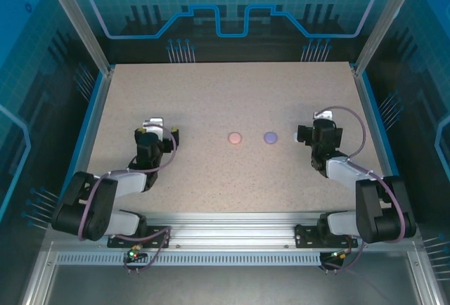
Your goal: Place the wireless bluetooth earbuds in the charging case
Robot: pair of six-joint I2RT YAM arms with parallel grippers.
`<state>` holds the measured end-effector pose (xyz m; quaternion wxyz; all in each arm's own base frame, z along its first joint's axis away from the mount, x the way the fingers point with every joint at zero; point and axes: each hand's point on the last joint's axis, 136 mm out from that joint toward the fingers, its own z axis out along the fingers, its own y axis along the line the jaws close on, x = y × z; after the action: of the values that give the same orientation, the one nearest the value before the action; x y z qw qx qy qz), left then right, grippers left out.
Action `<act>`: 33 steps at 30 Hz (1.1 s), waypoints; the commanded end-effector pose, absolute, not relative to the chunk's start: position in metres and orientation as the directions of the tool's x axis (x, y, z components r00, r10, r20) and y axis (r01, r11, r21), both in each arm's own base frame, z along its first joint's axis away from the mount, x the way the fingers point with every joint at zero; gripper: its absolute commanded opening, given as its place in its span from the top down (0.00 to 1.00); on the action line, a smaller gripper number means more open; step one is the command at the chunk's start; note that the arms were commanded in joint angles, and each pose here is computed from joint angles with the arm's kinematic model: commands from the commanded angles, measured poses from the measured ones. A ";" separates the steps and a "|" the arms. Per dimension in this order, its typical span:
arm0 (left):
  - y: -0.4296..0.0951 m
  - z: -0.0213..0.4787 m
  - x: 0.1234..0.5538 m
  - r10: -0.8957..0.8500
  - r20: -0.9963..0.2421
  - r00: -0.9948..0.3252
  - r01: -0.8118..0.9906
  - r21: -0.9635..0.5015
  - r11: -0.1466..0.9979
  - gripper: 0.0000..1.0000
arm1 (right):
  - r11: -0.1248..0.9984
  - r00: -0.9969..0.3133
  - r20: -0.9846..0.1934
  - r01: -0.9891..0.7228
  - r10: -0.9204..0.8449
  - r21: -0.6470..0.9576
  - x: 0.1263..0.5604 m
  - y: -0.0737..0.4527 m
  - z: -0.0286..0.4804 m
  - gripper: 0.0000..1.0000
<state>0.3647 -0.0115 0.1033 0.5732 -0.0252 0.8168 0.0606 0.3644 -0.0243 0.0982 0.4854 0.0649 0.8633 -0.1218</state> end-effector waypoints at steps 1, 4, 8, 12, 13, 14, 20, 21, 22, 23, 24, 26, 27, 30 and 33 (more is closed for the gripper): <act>-0.011 0.119 0.375 -0.005 -0.966 -0.257 -0.081 0.016 0.997 0.01 | 0.973 -0.359 -0.933 0.200 -0.037 -0.115 0.379 -0.013 0.123 0.00; -0.013 0.111 0.378 -0.009 -0.963 -0.271 -0.052 0.005 0.999 0.01 | 0.977 -0.326 -0.945 0.191 -0.023 -0.090 0.379 -0.011 0.117 0.00; -0.017 0.102 0.380 -0.012 -0.957 -0.290 -0.002 -0.012 1.000 0.01 | 0.986 -0.320 -0.946 0.142 -0.043 -0.093 0.381 -0.003 0.115 0.00; -0.023 0.095 0.384 -0.002 -0.949 -0.316 0.040 -0.015 0.999 0.01 | 0.991 -0.322 -0.944 0.088 -0.066 -0.099 0.383 0.005 0.112 0.00; -0.024 0.095 0.385 -0.004 -0.949 -0.316 0.048 -0.020 0.999 0.01 | 0.992 -0.321 -0.944 0.070 -0.076 -0.104 0.384 0.009 0.111 0.00; -0.024 0.095 0.386 -0.005 -0.947 -0.321 0.052 -0.022 0.998 0.01 | 0.993 -0.327 -0.941 0.050 -0.088 -0.110 0.385 0.013 0.109 0.00; -0.023 0.093 0.390 -0.033 -0.936 -0.351 0.082 -0.065 0.995 0.01 | 0.994 -0.360 -0.928 0.019 -0.097 -0.111 0.395 0.017 0.097 0.00; -0.023 0.092 0.390 -0.040 -0.933 -0.359 0.091 -0.077 0.993 0.01 | 0.996 -0.375 -0.924 0.012 -0.074 -0.085 0.395 0.014 0.096 0.00; -0.023 0.093 0.391 -0.047 -0.931 -0.362 0.099 -0.088 0.991 0.01 | 0.998 -0.369 -0.928 0.014 -0.059 -0.069 0.395 0.011 0.096 0.00; -0.022 0.093 0.392 -0.054 -0.929 -0.366 0.099 -0.097 0.990 0.01 | 0.998 -0.376 -0.925 0.016 -0.055 -0.066 0.394 0.010 0.095 0.00; -0.022 0.092 0.392 -0.057 -0.927 -0.370 0.101 -0.101 0.990 0.01 | 0.998 -0.371 -0.927 0.014 -0.058 -0.068 0.395 0.010 0.095 0.00; -0.021 0.092 0.393 -0.066 -0.926 -0.373 0.096 -0.109 0.989 0.01 | 0.998 -0.372 -0.927 0.014 -0.056 -0.066 0.395 0.011 0.096 0.00; -0.019 0.092 0.394 -0.075 -0.924 -0.376 0.089 -0.117 0.989 0.01 | 0.998 -0.374 -0.926 0.013 -0.056 -0.066 0.394 0.011 0.095 0.00; -0.009 0.091 0.396 -0.109 -0.916 -0.385 0.045 -0.136 0.990 0.01 | 0.997 -0.374 -0.926 0.017 -0.058 -0.069 0.395 0.010 0.095 0.00; -0.009 0.091 0.396 -0.109 -0.916 -0.387 0.044 -0.136 0.990 0.01 | 0.997 -0.373 -0.926 0.015 -0.059 -0.070 0.395 0.011 0.095 0.00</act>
<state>0.3911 -0.0086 0.0881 0.5543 -0.0117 0.8304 -0.0555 0.3888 0.0116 0.0874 0.5506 -0.0174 0.8337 -0.0388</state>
